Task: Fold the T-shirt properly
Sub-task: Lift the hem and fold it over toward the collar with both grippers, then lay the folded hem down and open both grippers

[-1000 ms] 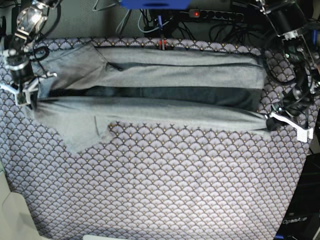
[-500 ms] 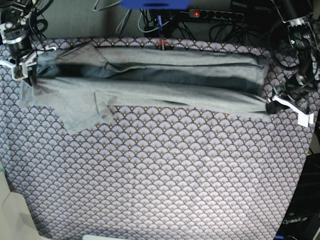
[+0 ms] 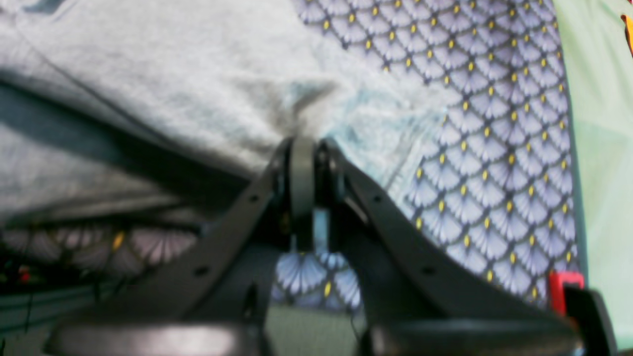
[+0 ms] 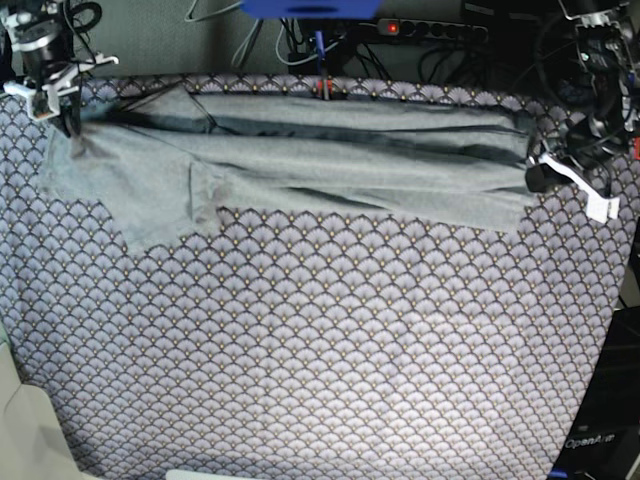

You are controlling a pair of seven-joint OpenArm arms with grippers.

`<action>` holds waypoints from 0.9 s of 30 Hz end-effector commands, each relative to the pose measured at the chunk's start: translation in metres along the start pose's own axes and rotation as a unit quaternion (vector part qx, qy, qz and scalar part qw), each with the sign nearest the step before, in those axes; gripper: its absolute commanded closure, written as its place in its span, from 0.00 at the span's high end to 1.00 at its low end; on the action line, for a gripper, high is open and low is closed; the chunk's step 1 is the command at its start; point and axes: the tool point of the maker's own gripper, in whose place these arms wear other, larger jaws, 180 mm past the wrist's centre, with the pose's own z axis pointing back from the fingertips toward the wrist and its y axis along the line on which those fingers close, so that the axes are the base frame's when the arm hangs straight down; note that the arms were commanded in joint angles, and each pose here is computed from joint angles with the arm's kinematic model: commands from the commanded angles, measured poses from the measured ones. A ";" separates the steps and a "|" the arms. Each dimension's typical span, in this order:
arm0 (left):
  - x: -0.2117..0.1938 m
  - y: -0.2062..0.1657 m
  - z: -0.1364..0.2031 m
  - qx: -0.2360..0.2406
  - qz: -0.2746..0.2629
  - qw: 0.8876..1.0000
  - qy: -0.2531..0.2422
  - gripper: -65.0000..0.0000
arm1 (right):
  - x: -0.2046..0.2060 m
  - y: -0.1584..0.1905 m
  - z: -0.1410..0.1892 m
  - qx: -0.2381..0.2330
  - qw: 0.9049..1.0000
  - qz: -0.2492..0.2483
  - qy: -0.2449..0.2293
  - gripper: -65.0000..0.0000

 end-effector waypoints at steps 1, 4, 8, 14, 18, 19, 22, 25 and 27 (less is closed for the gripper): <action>0.011 0.001 0.004 -0.001 -0.009 1.000 -0.015 0.00 | 0.011 -0.007 0.004 -0.010 1.000 0.005 -0.024 0.00; 0.003 0.005 0.005 0.008 -0.013 1.000 -0.004 0.00 | 0.007 -0.006 0.008 -0.008 1.000 0.004 -0.020 0.00; -0.004 0.011 0.003 0.026 -0.021 0.999 0.009 0.00 | -0.005 -0.010 0.011 -0.011 1.000 -0.002 -0.005 0.00; -0.019 0.014 0.007 0.030 -0.019 0.999 0.026 0.00 | -0.019 -0.031 0.019 -0.039 0.999 -0.011 0.007 0.00; -0.029 0.018 0.008 0.034 -0.017 0.998 0.043 0.00 | -0.023 -0.030 0.021 -0.039 0.999 -0.023 -0.010 0.00; -0.030 0.018 0.008 0.035 -0.016 0.998 0.047 0.00 | -0.025 -0.029 0.021 -0.040 0.999 -0.029 -0.014 0.00; -0.033 0.017 0.008 0.034 -0.016 0.998 0.053 0.00 | -0.028 -0.023 0.021 -0.041 0.998 -0.043 -0.018 0.00; -0.038 0.012 0.004 0.026 -0.024 0.997 0.066 0.00 | -0.027 -0.020 0.019 -0.043 0.998 -0.049 -0.022 0.00; -0.041 0.008 0.001 0.020 -0.028 0.997 0.072 0.00 | -0.028 -0.018 0.018 -0.045 0.997 -0.053 -0.022 0.00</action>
